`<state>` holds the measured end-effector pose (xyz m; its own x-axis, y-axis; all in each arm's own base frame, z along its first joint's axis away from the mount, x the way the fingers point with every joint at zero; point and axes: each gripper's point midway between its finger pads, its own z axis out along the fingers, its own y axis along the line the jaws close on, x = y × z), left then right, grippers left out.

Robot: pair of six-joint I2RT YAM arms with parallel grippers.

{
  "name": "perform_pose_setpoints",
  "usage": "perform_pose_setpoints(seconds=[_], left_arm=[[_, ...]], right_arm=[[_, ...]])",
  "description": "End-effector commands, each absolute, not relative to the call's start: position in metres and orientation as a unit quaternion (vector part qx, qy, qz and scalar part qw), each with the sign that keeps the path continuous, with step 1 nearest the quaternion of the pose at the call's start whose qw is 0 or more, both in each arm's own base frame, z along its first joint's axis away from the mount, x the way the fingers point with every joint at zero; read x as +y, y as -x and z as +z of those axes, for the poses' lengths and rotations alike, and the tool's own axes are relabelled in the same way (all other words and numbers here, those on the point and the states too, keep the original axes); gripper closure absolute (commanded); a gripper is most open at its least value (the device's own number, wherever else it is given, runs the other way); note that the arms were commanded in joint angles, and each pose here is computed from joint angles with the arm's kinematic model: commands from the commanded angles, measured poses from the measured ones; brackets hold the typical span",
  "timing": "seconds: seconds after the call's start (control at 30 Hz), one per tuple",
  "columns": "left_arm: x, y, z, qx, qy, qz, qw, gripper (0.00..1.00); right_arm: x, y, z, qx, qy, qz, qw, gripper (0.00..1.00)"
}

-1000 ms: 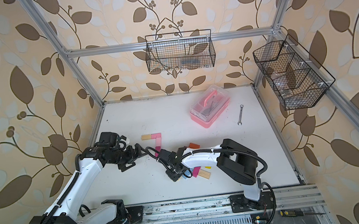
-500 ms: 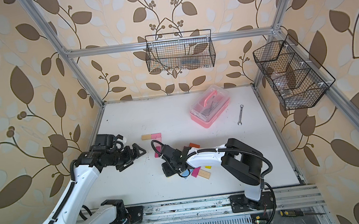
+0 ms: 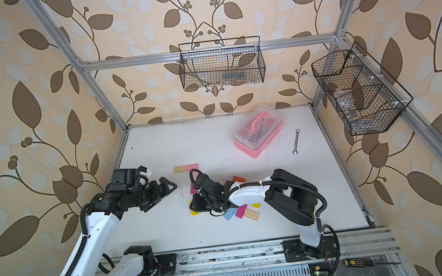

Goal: Assemble the number 7 with building blocks
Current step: Assemble the building block at the center of the board.

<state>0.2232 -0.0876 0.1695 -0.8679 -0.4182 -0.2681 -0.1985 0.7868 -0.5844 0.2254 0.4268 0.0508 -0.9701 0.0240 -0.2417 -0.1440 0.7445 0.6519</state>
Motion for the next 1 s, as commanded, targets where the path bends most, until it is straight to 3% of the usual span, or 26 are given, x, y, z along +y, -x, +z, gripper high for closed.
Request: perform_pose_setpoints(seconds=[0.0,0.53,0.8,0.97], left_arm=[[-0.089,-0.221,0.168,0.926,0.164,-0.283,0.19,0.01],[-0.092,-0.222,0.164,0.927,0.162,-0.288,0.179,0.01],[-0.092,-0.222,0.163,0.927,0.162,-0.288,0.175,0.01],[-0.094,-0.222,0.163,0.927,0.161,-0.293,0.171,0.01]], right_arm=[[0.427,-0.239,0.045,0.927,0.001,0.355,0.125,0.72],[0.422,-0.253,0.025,0.931,-0.022,0.342,0.126,0.71],[0.423,-0.251,0.024,0.929,-0.025,0.346,0.124,0.52],[0.421,-0.252,0.035,0.921,-0.03,0.366,0.131,0.48]])
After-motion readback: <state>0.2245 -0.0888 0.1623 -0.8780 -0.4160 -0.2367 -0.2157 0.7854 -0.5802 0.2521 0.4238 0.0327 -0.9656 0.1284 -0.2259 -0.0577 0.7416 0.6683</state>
